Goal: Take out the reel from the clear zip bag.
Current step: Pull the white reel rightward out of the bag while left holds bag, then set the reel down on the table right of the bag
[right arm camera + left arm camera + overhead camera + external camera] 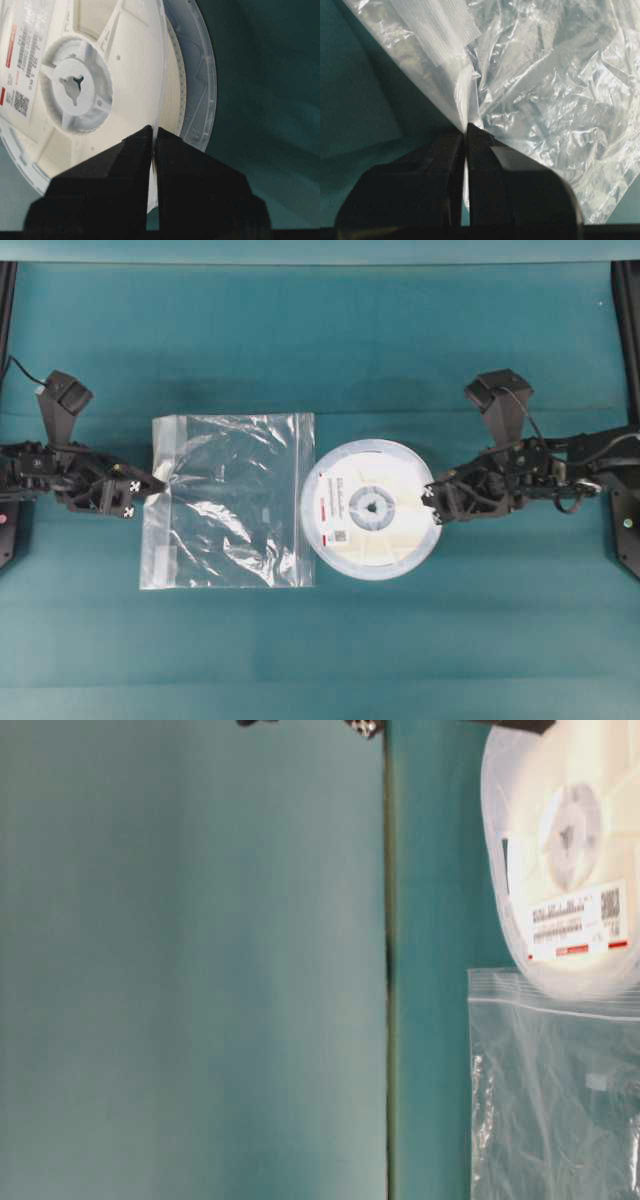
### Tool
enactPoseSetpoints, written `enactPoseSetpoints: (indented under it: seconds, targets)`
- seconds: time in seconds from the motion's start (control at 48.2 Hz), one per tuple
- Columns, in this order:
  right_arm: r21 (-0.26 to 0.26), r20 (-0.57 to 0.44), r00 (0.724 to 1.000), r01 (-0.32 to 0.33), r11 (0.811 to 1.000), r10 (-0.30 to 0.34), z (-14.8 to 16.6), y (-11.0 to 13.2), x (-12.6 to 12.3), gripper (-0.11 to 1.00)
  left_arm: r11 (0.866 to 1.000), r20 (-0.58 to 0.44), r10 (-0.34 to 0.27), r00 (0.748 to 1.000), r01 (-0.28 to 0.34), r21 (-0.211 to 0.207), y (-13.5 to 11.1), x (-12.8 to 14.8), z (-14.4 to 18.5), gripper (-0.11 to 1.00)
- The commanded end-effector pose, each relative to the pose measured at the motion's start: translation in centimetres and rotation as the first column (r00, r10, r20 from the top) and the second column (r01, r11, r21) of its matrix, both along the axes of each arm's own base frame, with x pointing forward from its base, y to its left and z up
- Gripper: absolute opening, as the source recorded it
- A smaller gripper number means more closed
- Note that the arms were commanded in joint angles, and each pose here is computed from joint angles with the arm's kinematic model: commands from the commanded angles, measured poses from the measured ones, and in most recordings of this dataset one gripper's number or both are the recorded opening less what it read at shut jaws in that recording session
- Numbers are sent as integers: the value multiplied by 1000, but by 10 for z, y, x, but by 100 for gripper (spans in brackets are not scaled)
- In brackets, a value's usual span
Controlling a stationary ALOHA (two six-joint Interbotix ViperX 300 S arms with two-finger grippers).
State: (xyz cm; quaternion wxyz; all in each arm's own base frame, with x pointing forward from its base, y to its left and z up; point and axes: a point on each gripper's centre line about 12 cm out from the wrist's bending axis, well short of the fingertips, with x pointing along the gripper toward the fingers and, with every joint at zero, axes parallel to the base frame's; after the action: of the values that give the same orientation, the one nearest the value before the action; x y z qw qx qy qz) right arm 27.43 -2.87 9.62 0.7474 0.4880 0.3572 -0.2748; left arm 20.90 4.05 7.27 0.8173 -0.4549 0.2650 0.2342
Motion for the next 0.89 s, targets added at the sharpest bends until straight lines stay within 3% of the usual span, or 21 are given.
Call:
enactPoseSetpoints:
  seconds: [0.0,0.872]
  targets:
    - [4,17,1000,15,1000,-15,5,-2,-3,4,1000,9,-7,1000,7,4,0,2,1,0]
    - [11,-14,1000,27,1000,-27,5,-3,-24,4,1000,13,-8,1000,8,5,0,4,2,0]
